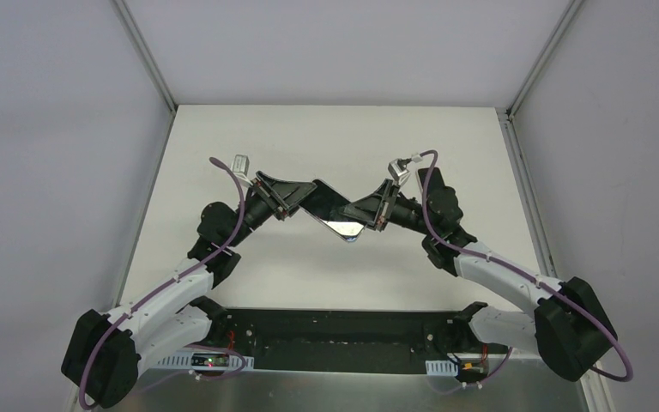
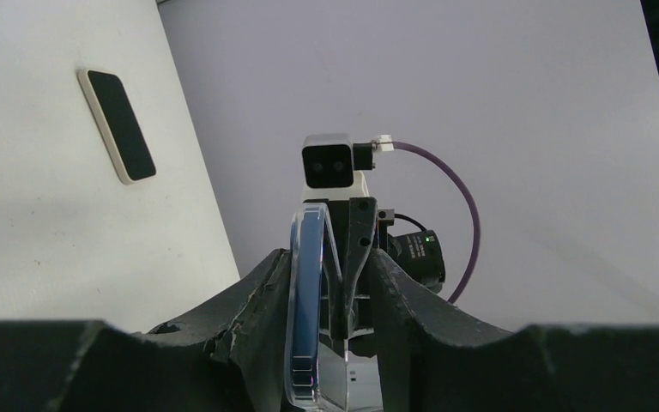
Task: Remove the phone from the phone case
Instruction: Adjust the phone.
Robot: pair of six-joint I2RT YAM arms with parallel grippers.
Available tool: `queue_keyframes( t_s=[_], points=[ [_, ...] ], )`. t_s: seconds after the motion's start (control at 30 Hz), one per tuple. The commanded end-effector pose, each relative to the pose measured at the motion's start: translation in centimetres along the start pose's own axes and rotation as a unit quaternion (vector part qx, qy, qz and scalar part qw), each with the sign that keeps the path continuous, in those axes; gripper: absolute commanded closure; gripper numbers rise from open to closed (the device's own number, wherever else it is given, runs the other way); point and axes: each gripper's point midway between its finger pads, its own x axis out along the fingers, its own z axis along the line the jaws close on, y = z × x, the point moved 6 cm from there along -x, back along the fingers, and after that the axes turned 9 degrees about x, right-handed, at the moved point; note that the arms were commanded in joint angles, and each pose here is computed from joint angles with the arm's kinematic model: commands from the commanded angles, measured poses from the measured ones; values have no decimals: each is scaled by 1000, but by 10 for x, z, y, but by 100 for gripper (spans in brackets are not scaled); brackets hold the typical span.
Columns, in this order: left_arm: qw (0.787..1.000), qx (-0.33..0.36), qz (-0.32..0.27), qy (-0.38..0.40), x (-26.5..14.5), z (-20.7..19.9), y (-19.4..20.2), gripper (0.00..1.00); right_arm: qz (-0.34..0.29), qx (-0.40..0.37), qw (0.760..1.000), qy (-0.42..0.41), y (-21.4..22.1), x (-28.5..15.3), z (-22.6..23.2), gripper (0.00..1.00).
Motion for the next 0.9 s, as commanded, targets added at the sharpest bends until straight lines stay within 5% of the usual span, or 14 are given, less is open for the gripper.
queue_keyframes(
  t_s=[0.0, 0.33, 0.87],
  points=[
    [998, 12, 13, 55, 1, -24, -1, 62, 18, -38, 998, -35, 5, -4, 23, 100],
    [997, 11, 43, 60, 4, -25, 6, 62, 4, -42, 997, -58, -2, 1, 27, 100],
    [997, 14, 46, 66, 3, -28, 8, 83, 5, -34, 997, -66, -3, 4, 27, 100]
  ],
)
